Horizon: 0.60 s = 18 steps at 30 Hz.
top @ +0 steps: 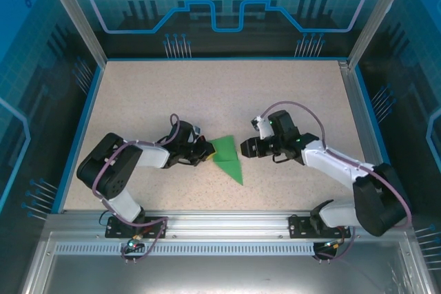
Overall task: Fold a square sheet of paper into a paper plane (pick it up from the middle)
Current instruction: Fold the wing for the fifth time at the center of the table.
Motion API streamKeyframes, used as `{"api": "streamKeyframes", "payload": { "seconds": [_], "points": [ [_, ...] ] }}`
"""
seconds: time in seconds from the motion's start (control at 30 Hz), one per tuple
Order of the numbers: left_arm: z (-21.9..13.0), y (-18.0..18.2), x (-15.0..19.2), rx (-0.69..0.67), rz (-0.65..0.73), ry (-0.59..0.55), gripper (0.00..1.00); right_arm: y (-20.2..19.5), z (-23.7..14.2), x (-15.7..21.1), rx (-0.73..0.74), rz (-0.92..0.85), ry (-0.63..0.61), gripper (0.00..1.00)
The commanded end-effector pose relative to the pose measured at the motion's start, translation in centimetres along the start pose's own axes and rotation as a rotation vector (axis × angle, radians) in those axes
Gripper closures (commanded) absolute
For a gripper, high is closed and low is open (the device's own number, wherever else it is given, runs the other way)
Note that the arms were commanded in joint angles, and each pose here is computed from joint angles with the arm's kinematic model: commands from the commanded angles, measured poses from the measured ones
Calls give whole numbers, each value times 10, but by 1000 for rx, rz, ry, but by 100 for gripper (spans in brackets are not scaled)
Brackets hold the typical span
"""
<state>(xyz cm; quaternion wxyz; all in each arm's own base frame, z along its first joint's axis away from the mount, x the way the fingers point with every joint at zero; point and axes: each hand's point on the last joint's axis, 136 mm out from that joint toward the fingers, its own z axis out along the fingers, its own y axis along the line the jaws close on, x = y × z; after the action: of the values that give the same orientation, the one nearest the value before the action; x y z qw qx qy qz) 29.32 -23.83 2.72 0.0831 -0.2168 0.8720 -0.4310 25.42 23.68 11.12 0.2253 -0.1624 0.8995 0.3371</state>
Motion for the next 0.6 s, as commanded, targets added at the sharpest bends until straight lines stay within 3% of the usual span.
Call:
{"api": "streamKeyframes", "payload": {
  "seconds": [0.0,0.3,0.57],
  "points": [
    [-4,-6,-1,-5,32,-18,100,-4,-3,1,109,-120,-35,52],
    [-4,-7,-2,-3,23,-19,100,8,-11,10,210,-408,-229,48],
    [-5,-10,0,1,32,-16,100,25,7,41,236,-675,-159,49]
  ]
}}
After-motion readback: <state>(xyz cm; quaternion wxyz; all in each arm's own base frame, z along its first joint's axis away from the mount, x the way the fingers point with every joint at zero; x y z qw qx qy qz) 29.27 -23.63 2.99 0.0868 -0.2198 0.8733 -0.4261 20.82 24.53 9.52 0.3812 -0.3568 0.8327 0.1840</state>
